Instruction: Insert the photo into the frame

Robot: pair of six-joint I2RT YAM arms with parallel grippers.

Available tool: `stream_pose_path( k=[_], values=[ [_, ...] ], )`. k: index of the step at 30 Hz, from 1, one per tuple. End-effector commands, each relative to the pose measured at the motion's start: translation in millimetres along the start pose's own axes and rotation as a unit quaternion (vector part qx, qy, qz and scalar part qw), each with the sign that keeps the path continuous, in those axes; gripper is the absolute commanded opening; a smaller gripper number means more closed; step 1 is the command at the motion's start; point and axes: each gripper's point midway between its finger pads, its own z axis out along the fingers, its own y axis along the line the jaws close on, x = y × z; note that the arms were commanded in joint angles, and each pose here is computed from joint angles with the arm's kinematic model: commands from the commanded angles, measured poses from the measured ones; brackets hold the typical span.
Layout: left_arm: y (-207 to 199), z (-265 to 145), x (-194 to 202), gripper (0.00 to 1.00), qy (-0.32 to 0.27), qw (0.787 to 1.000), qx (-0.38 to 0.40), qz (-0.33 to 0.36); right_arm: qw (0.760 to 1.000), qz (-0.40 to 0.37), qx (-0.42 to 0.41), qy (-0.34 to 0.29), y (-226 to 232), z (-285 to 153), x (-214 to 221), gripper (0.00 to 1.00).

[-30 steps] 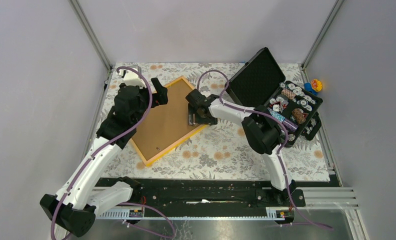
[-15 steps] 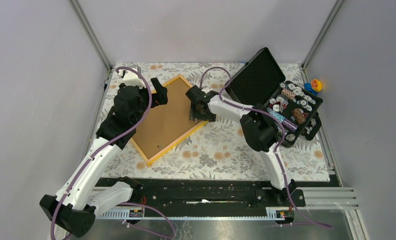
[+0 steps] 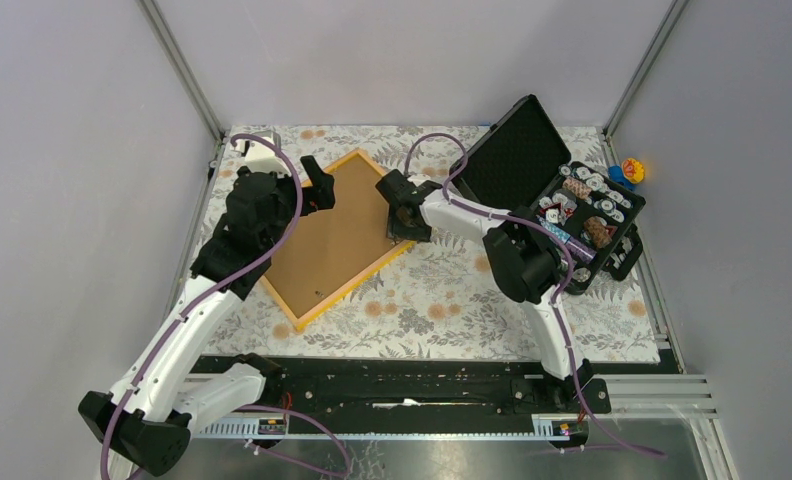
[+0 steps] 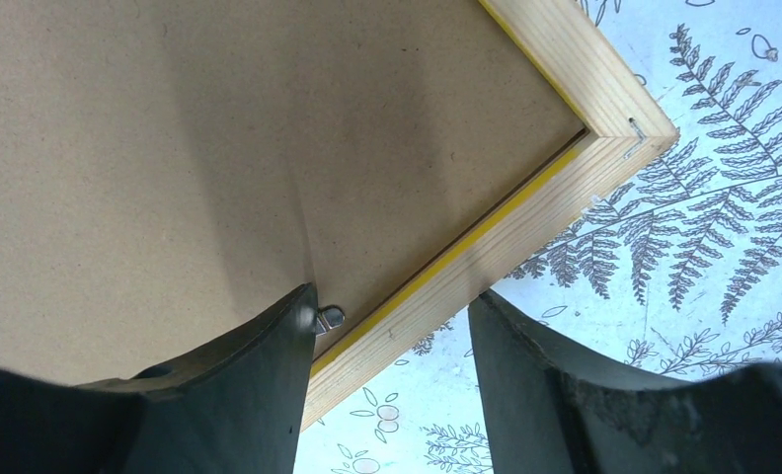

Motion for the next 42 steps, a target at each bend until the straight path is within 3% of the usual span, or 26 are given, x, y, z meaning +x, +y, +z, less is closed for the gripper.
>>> stream_pose_path(
  k=[1,8,12,16,23,25,28,33,36,39,42],
  values=[
    [-5.6,-4.5,-12.7,0.99,-0.025,1.000,0.014,-0.010,0.999,-0.028,0.016,0.007,-16.9,7.9,4.3,0.01],
    [-5.6,-4.2,-12.3,0.99,-0.024,1.000,0.014,-0.010,0.999,-0.036,-0.010,0.000,-16.5,-6.3,-5.4,0.00],
    [-6.3,-3.2,-11.8,0.99,-0.023,1.000,0.015,-0.010,0.987,-0.139,-0.077,0.000,8.0,-3.3,-11.9,0.00],
    [-6.0,-2.6,-10.6,0.99,-0.022,1.000,0.015,-0.009,0.967,-0.248,-0.046,-0.022,-3.0,4.8,-29.8,0.00],
    [-4.0,-1.6,-10.7,0.99,-0.022,1.000,0.011,-0.009,0.951,-0.292,-0.034,-0.096,-5.6,-27.6,-78.4,0.02],
    [-4.0,-1.6,-10.7,0.99,-0.022,1.000,0.011,-0.010,0.946,-0.302,-0.038,-0.111,-3.0,-35.9,-85.7,0.08],
    [-3.9,-2.0,-11.0,0.99,-0.023,1.000,0.011,-0.010,0.948,-0.291,-0.023,-0.127,-6.4,-46.4,-97.1,0.44],
    [-8.0,-2.5,-15.8,0.99,-0.025,0.999,0.016,-0.019,0.974,-0.203,-0.019,-0.103,-10.9,-62.5,-88.3,0.78],
    [-20.8,-8.6,-34.0,0.99,-0.032,0.998,0.036,-0.049,0.993,-0.104,-0.021,-0.056,-14.0,-62.2,-62.5,0.87],
    [-38.1,-16.6,-58.9,0.99,-0.039,0.993,0.060,-0.095,0.997,-0.024,-0.069,0.001,2.2,-57.8,-31.8,0.90],
    [-63.0,-23.4,-76.8,0.99,-0.041,0.985,0.113,-0.120,0.994,-0.007,-0.111,0.022,19.6,-52.8,-16.6,0.88]
  ],
)
